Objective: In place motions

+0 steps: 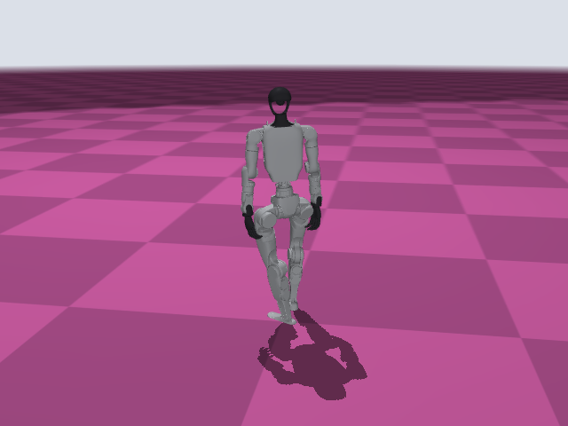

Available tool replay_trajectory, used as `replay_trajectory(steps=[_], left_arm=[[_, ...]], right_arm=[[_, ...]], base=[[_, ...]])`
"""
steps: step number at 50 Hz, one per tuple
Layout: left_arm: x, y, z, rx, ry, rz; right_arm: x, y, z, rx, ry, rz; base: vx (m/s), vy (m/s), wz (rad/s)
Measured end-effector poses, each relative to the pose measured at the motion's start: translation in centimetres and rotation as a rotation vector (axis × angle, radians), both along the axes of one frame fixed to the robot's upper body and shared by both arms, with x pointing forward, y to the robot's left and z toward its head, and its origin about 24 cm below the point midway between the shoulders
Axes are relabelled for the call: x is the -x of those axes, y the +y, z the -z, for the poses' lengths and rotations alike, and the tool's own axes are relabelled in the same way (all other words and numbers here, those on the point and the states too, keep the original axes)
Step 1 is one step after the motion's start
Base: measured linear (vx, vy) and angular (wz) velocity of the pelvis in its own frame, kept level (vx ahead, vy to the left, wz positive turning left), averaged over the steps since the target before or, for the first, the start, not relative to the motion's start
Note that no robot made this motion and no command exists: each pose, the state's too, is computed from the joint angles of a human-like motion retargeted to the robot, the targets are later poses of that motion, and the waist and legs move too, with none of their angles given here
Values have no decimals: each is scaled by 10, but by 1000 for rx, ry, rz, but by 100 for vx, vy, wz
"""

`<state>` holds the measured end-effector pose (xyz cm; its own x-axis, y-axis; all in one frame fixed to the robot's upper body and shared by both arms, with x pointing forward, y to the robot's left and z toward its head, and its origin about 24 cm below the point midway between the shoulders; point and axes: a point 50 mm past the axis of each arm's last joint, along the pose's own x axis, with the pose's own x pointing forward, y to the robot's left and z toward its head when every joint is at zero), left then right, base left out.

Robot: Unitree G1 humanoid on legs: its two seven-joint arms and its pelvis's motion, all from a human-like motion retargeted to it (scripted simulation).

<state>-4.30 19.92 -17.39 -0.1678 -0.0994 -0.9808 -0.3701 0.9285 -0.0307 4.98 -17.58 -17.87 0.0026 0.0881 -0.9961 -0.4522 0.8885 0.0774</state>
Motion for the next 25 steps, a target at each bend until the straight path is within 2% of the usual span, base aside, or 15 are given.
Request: replay_trajectory(steps=[13, 25], left_arm=[[-82, 16, 1, -80, -240, 125], [-46, -4, 4, -6, -138, 132]], right_arm=[[27, -11, 1, 49, 106, 26], [17, -8, 0, 36, 75, 12]], base=[[-6, -5, 45], [6, 0, -28]])
